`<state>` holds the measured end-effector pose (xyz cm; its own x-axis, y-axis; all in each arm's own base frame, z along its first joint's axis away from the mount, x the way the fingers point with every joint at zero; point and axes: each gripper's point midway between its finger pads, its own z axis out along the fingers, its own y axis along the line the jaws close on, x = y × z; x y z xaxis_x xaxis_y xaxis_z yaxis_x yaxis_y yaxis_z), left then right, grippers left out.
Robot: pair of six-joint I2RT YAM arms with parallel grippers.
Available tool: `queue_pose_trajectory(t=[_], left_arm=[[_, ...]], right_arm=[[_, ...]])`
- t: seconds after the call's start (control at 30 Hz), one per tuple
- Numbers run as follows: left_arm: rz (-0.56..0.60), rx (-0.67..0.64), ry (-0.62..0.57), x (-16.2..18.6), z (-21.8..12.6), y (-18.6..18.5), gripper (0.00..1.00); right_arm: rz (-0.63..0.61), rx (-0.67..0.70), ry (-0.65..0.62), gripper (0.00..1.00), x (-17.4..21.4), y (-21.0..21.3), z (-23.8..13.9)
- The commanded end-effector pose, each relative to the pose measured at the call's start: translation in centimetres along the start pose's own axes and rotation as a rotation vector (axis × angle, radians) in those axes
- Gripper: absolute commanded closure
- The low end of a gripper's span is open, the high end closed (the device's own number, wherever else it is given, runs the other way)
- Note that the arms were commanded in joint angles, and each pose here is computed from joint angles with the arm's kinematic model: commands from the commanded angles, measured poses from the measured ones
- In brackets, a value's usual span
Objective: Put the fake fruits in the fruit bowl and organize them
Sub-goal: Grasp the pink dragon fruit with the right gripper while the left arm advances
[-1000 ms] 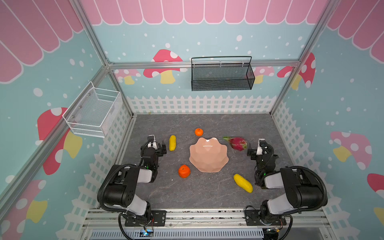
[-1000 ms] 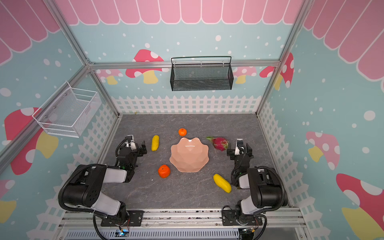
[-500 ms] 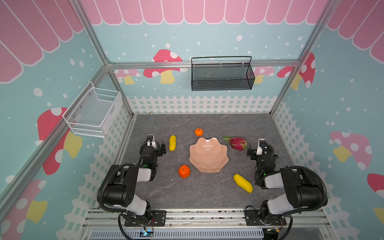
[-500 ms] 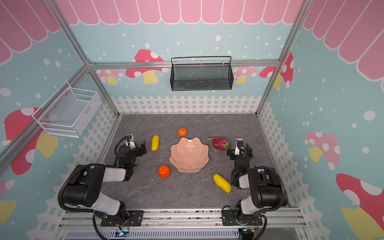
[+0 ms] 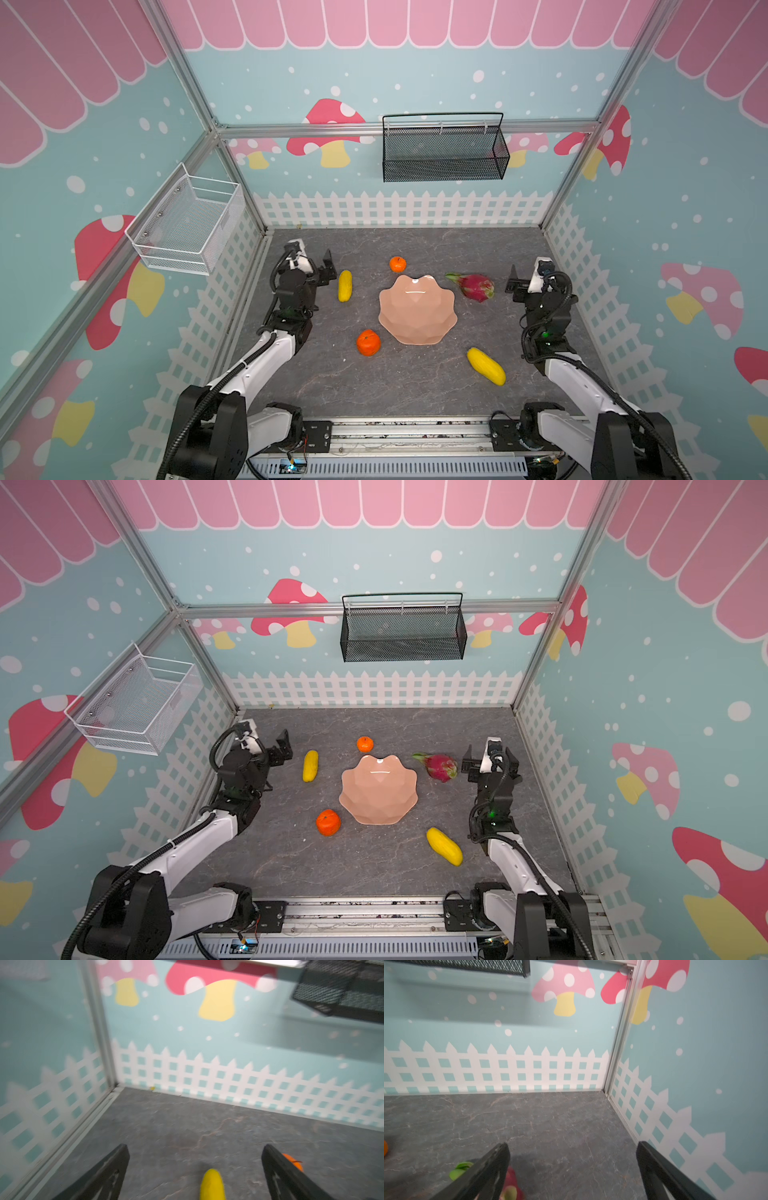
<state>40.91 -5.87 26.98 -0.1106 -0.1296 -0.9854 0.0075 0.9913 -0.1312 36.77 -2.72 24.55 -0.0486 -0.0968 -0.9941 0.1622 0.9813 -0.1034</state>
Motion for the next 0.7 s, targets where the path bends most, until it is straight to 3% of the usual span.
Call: queue_pose_trajectory(t=[0.0, 0.13, 0.27, 0.33, 0.53, 0.67], left_arm=[[0.138, 0.314, 0.277, 2.5, -1.4, -8.2, 0.0], [0.234, 0.677, 0.436, 3.2, -6.3, -16.4, 0.0], [0.422, 0.878, 0.541, 5.5, -11.5, -20.5, 0.0], [0.457, 0.96, 0.563, 6.9, -13.2, -21.2, 0.0], [0.446, 1.031, 0.575, 9.0, -13.7, -22.0, 0.0], [0.45, 1.036, 0.587, 9.3, -13.7, -22.0, 0.0]], right_arm=[[-0.058, -0.184, 0.271, 0.02, 4.4, 3.2, 0.5], [-0.066, -0.492, 0.369, 0.01, 5.8, 8.5, 1.5], [-0.078, -0.58, 0.432, 0.01, 7.3, 10.0, 2.5], [-0.088, -0.606, 0.432, 0.0, 7.8, 10.5, 2.7], [-0.11, -0.69, 0.548, 0.02, 10.5, 11.8, 3.8], [-0.115, -0.664, 0.584, 0.02, 12.0, 11.5, 4.3]])
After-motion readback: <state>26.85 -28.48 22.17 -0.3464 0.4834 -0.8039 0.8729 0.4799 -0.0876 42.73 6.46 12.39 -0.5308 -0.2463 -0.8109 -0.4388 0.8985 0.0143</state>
